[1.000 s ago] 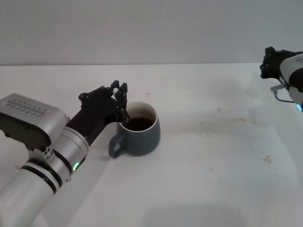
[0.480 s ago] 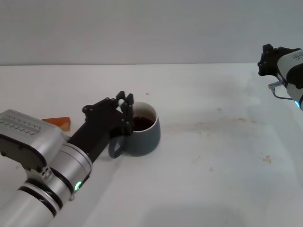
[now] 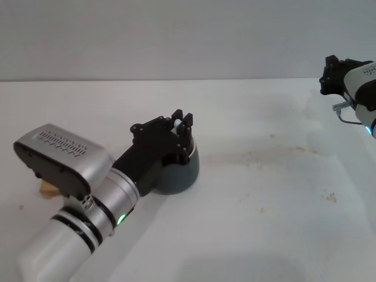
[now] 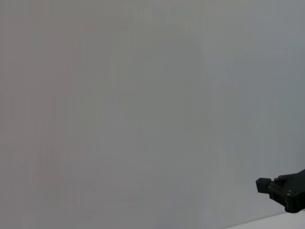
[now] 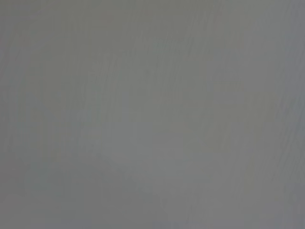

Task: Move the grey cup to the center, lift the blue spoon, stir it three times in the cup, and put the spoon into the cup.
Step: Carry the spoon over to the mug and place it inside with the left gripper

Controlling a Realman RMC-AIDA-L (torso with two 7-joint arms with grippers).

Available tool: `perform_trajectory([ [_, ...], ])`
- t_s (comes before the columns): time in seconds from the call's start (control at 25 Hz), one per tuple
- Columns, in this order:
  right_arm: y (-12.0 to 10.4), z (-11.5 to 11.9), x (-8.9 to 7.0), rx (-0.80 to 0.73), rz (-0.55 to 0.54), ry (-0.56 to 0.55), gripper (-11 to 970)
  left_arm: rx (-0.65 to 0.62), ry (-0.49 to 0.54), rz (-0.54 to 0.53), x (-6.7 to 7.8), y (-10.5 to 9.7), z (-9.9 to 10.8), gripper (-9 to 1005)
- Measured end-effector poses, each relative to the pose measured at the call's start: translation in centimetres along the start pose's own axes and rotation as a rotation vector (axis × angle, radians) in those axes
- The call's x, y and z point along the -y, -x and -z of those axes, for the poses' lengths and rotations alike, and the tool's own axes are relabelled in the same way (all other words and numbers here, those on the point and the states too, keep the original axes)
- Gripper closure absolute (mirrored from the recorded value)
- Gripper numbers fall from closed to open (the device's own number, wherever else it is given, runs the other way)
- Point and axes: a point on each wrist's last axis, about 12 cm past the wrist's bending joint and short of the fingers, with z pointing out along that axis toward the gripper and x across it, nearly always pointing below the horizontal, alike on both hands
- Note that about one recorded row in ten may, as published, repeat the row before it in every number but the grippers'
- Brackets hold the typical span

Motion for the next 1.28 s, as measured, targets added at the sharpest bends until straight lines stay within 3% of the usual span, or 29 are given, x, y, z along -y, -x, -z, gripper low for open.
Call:
perform_trajectory([
  [0.32, 0.0, 0.0, -0.1, 0.001, 0.005, 0.005, 943, 0.0, 0.014, 0.017, -1.8, -0.6, -0.9, 763],
  [0.68, 0.0, 0.0, -0.2, -0.003, 0.014, 0.013, 943, 0.012, 0.124, 0.04, -3.9, -0.8, 1.6, 759],
  [0.76, 0.1, -0.1, -0.3, -0.004, 0.015, 0.014, 943, 0.012, 0.124, 0.04, -3.9, -0.8, 1.6, 758],
  [0.88, 0.2, -0.2, -0.3, -0.003, 0.016, 0.016, 943, 0.022, 0.135, 0.054, -3.2, -0.5, 3.1, 757],
  [1.16, 0.3, -0.3, -0.4, 0.001, 0.018, 0.018, 944, 0.018, 0.114, 0.061, -2.0, -0.1, 3.6, 753],
  [1.28, 0.4, -0.3, -0.4, 0.003, 0.019, 0.018, 944, 0.014, 0.063, 0.066, -0.5, -0.1, 3.3, 752],
])
